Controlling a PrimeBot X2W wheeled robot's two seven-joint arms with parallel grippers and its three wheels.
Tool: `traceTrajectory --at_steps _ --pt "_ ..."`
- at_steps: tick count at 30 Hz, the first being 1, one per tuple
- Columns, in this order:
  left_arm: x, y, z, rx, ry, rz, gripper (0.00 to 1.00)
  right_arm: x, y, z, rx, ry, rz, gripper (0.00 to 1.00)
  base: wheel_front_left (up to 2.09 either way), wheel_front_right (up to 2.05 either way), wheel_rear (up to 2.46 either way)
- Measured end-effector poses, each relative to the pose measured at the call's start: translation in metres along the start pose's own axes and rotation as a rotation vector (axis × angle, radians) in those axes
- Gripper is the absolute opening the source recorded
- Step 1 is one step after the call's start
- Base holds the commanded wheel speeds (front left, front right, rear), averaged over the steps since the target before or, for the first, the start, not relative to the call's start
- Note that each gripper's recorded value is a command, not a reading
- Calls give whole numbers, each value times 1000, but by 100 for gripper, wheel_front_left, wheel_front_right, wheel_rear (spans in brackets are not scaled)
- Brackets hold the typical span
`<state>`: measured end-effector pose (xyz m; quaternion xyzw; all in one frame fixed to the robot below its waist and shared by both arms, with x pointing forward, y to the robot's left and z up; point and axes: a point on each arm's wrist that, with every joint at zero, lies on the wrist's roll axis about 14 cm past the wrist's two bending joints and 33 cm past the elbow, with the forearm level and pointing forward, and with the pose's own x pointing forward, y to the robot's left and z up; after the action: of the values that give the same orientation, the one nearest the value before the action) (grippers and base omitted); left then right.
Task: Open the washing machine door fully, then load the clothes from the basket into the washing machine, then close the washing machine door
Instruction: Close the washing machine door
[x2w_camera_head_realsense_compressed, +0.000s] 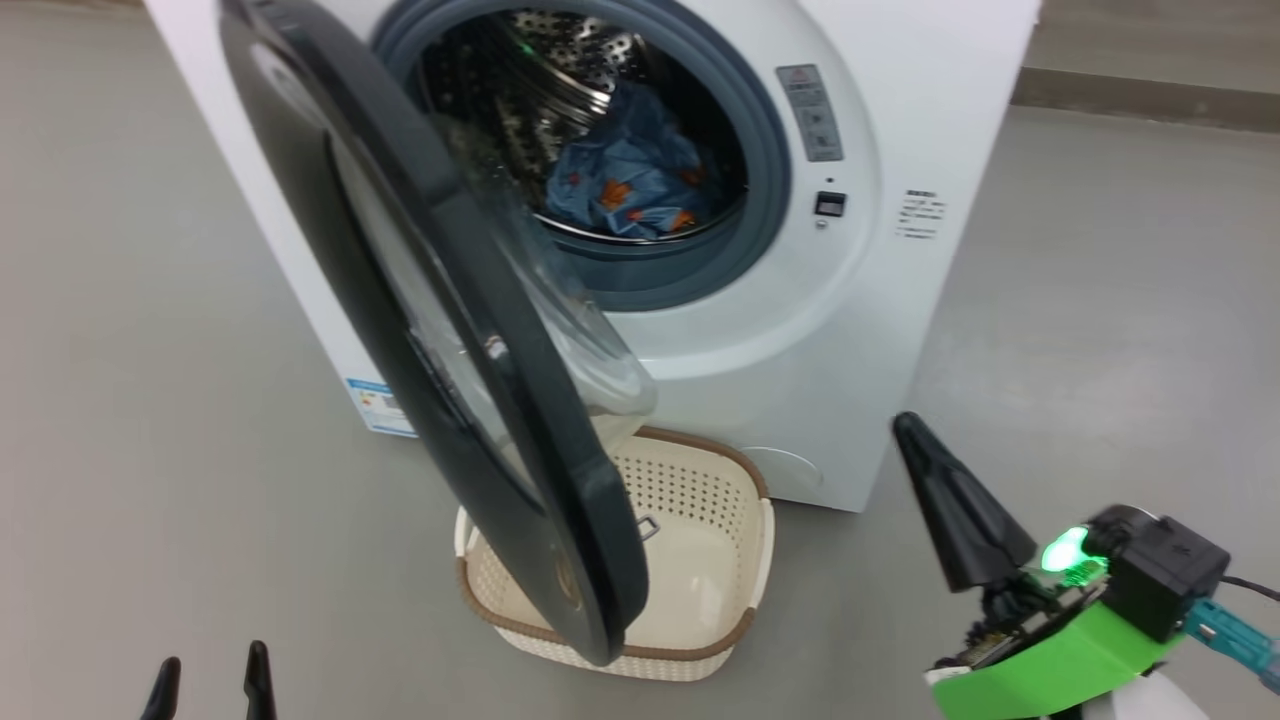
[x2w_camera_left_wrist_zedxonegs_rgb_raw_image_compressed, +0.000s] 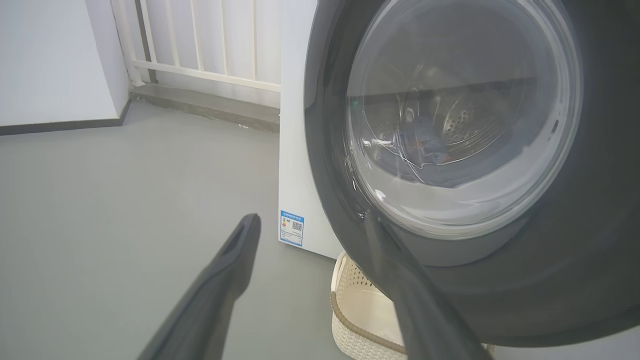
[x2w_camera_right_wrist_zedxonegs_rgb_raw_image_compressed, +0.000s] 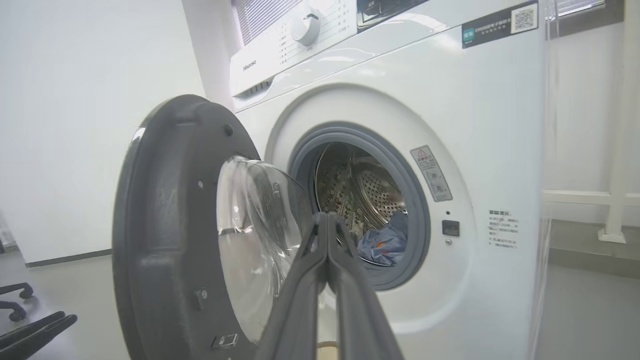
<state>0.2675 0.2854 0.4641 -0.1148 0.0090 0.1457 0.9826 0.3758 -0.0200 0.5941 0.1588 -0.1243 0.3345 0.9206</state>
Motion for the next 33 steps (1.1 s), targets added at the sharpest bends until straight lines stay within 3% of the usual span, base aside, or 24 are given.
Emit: traceTrajectory --at_steps 7,18,33 --pt "-10 10 5 -4 -23 40 100 22 51 10 26 -46 170 0 0 0 0" --pt "-20 18 8 -16 -39 73 100 24 120 10 86 -49 383 0 0 0 0" --pt "-27 22 8 -23 -42 95 100 14 174 -17 171 42 534 0 0 0 0"
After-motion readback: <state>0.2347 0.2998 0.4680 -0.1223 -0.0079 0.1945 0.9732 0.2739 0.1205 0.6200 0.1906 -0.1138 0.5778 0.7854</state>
